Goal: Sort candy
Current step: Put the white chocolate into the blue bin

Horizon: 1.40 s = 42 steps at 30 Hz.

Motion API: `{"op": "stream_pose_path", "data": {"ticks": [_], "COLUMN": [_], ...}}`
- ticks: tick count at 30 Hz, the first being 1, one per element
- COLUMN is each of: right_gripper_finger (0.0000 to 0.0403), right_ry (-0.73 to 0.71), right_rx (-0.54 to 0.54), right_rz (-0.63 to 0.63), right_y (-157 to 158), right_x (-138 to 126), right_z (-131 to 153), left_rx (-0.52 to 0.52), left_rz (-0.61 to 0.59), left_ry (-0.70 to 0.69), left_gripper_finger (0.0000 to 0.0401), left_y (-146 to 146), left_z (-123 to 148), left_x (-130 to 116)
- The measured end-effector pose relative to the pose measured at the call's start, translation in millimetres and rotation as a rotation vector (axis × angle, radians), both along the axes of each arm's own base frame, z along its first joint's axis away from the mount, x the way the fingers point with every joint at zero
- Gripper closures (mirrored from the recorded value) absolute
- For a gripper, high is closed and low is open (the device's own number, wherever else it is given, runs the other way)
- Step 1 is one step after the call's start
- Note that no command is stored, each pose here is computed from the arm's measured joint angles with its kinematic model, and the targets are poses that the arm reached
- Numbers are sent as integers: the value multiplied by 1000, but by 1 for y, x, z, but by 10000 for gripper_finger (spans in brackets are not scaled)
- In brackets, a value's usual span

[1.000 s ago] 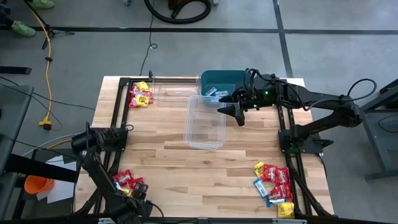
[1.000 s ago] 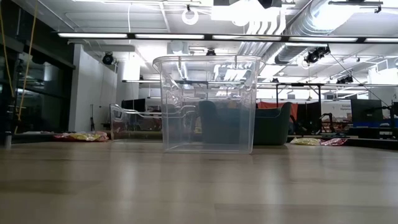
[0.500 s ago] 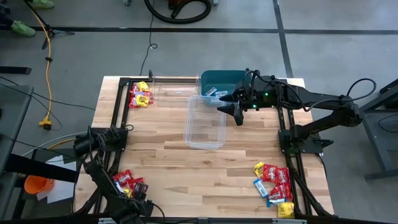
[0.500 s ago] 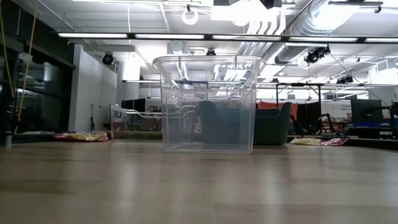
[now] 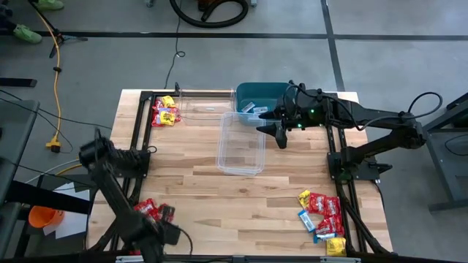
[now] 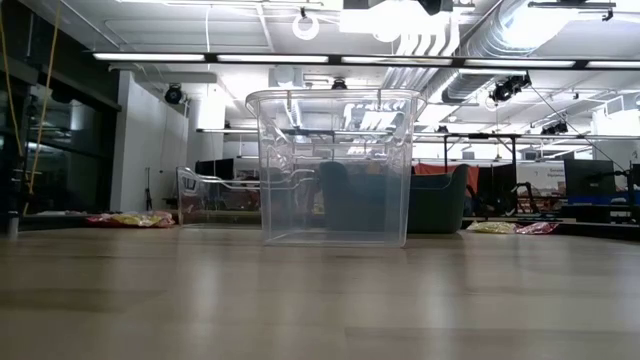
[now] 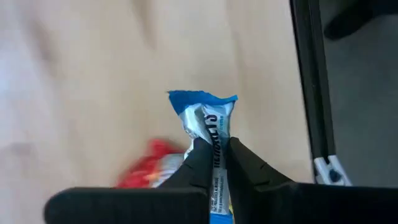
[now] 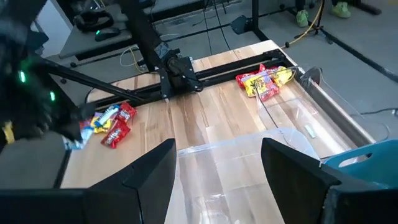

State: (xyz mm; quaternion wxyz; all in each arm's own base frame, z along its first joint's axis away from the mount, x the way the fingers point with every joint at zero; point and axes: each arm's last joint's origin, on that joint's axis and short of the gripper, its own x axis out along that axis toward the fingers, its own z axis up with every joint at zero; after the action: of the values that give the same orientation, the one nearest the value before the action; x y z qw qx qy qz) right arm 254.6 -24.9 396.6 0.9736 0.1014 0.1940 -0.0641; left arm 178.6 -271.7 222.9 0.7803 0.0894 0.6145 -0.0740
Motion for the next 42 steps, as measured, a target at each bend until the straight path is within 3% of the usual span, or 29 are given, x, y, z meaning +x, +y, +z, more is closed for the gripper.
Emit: {"op": "stream_pose_path", "data": {"ticks": [3, 9, 14, 19, 22, 25, 29, 33, 42], "right_gripper_finger": [172, 172, 172, 172, 172, 172, 172, 172, 172], "right_ry": [5, 30, 90, 127, 119, 96, 78, 30, -239], "right_rx": [-47, -111, -135, -177, -194, -178, -115, -62, 14], "right_rz": [18, 42, 80, 97, 91, 97, 79, 115, 78], "right_y": [-1, -5, -11, -16, -19, -21, -19, -14, -5], "right_x": [0, -2, -11, -23, -29, -36, -42, -39, -13], "right_z": [0, -1, -4, -3, 0, 4, 7, 10, -6], "left_rx": [-11, 88, 217, 201, 121, 22, -105, -215, -213], "left_rz": [35, 222, 464, 600, 561, 539, 580, 537, 316], "left_ry": [-149, -486, -696, -916, -1075, -1191, -1305, -1441, -1451], "left_gripper_finger": [400, 401, 401, 401, 401, 401, 401, 401, 401], "left_y": [31, 113, 183, 229, 244, 259, 279, 291, 299], "left_z": [42, 105, 136, 157, 153, 129, 89, 84, 94], "left_x": [4, 20, 42, 71, 90, 102, 103, 99, 99]}}
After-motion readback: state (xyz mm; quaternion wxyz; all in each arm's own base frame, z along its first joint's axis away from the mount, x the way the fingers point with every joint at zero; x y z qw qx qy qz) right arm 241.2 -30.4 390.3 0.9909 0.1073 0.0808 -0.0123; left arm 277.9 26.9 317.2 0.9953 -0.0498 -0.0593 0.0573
